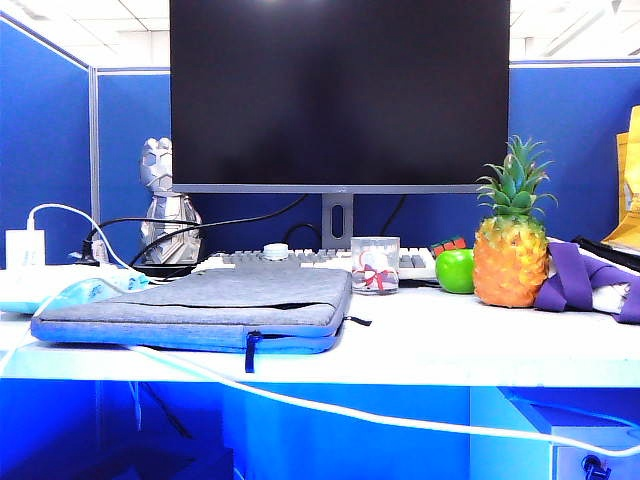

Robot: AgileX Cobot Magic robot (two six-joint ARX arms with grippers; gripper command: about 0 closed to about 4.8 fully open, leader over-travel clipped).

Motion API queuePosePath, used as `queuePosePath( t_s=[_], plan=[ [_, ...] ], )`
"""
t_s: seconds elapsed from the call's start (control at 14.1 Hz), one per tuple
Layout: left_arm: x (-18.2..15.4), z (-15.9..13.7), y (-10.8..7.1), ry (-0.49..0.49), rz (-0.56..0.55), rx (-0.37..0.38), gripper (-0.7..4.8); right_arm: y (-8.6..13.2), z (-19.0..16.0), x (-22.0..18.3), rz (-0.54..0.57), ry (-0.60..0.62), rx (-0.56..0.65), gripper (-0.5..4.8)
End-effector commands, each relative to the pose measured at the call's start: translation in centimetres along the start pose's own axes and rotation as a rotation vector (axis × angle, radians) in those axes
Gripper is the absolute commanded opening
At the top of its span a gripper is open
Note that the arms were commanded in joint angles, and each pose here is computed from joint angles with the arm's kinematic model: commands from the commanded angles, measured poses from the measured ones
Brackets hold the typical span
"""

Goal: Pick up the pineapple and place it above the gray bag.

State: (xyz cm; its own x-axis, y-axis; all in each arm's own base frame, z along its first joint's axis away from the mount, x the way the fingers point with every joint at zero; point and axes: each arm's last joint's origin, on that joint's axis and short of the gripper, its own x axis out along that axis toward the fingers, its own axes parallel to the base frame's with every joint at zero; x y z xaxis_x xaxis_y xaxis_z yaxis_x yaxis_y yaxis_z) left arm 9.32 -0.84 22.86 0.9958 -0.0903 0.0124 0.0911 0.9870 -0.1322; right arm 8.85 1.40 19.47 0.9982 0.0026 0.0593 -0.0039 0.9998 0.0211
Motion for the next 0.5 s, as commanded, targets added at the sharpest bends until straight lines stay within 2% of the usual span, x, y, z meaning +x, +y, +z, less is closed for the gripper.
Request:
queuePosePath(
  t_s=[0.07, 0.5],
  plan=[
    [-0.04, 0.27, -0.04, -0.017, -0.005, -0.006, 0.3, -0.01, 0.38, -0.04, 0.0, -0.022, 0.008, 0.04],
    [-0.04, 0.29, -0.05, -0.02, -0.006, -0.006, 0.3, -0.01, 0.38, -0.04, -0.002, -0.023, 0.033, 0.04]
  ],
)
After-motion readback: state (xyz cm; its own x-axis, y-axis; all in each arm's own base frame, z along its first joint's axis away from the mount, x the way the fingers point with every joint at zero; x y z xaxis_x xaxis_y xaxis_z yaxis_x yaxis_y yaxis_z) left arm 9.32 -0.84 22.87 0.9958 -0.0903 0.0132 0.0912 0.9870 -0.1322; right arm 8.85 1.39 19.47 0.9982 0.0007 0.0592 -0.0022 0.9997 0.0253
